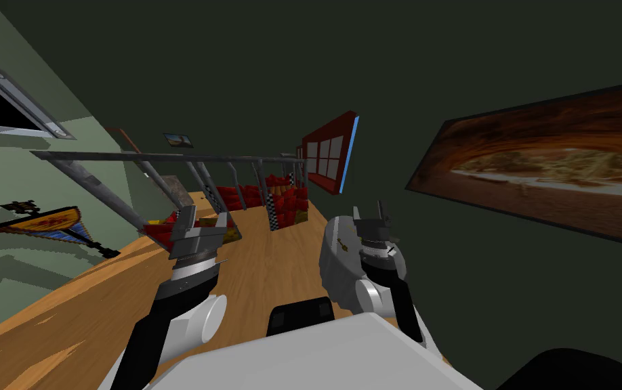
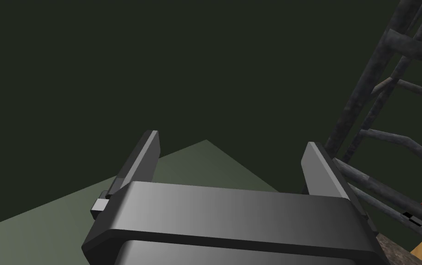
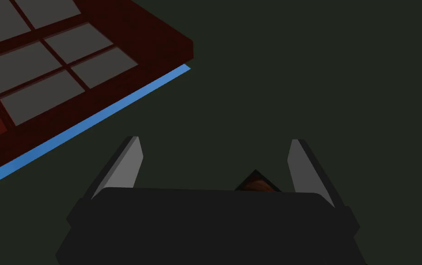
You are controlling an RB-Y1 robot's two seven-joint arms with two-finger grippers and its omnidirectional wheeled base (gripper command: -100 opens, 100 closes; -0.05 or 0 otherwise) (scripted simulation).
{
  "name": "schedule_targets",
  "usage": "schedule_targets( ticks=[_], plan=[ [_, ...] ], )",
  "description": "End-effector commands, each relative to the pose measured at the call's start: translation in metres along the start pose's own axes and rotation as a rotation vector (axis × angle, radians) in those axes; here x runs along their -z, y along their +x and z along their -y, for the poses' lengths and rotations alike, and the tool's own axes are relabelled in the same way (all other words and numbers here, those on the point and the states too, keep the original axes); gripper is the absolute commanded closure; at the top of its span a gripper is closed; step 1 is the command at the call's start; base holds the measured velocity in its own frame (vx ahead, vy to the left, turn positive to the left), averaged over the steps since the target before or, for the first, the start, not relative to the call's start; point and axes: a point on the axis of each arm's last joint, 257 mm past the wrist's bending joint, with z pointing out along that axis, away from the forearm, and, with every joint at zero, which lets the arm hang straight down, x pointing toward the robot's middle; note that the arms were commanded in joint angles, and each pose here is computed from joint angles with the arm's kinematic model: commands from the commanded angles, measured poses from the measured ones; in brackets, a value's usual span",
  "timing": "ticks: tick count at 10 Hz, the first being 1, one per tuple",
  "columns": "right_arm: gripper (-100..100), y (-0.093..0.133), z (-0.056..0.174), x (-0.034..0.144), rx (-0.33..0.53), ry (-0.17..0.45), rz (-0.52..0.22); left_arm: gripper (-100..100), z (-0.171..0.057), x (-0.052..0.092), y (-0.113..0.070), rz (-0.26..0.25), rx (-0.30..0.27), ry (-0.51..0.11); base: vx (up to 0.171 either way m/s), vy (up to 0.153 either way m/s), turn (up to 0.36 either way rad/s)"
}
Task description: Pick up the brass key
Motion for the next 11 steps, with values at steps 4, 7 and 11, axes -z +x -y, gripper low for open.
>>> schedule_targets(
  ticks=[4,7,11],
  plan=[
    [-100,-0.012,0.014,0.002,0.032,0.063,-0.041,0,0.000,0.000,0.000,0.000,0.000,0.000,0.008,0.034,0.015],
    [-100,-0.040,0.028,0.006,0.053,0.129,-0.017,0,0.000,0.000,0.000,0.000,0.000,0.000,0.017,0.065,0.038],
    [-100,-0.100,0.054,0.019,0.079,0.253,0.073,0,0.000,0.000,0.000,0.000,0.000,0.000,0.049,0.084,0.067]
  ],
)
